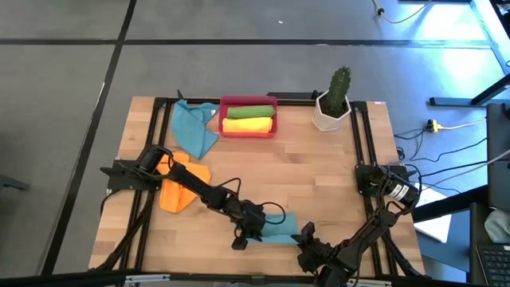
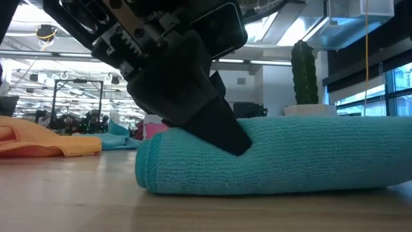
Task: Roll microfiber towels into tight, uniform cylinder then place into a basket
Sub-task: Roll the bottom blue towel
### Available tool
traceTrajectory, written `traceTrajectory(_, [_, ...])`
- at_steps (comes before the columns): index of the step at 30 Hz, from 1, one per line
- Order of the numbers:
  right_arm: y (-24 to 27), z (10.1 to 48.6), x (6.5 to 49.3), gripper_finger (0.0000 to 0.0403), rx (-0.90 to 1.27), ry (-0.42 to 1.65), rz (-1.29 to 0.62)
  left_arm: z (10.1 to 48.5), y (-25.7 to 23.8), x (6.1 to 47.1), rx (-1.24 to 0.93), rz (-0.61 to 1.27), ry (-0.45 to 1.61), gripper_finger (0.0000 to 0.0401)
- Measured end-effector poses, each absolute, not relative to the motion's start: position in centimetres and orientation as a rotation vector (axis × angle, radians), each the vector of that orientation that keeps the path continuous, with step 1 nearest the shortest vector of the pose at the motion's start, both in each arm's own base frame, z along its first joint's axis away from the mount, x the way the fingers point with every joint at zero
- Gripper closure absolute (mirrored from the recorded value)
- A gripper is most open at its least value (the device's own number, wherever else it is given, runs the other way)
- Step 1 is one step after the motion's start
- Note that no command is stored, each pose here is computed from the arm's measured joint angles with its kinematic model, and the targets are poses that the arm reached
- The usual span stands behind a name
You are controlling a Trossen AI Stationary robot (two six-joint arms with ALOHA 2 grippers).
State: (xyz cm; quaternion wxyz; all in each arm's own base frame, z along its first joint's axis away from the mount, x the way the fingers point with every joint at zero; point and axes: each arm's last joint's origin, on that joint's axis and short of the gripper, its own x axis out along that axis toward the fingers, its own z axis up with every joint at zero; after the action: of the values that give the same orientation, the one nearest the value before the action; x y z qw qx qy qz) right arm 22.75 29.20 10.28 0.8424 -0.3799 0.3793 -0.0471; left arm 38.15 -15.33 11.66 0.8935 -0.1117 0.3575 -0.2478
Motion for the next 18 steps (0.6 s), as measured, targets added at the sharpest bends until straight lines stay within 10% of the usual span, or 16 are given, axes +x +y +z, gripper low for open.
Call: traceTrajectory(18, [27.2, 11.6, 25.4, 0.0387, -0.432, 0.992, -0.052, 11.9, -15.0, 37.9, -0.188, -0.519, 0.767, 0.0309])
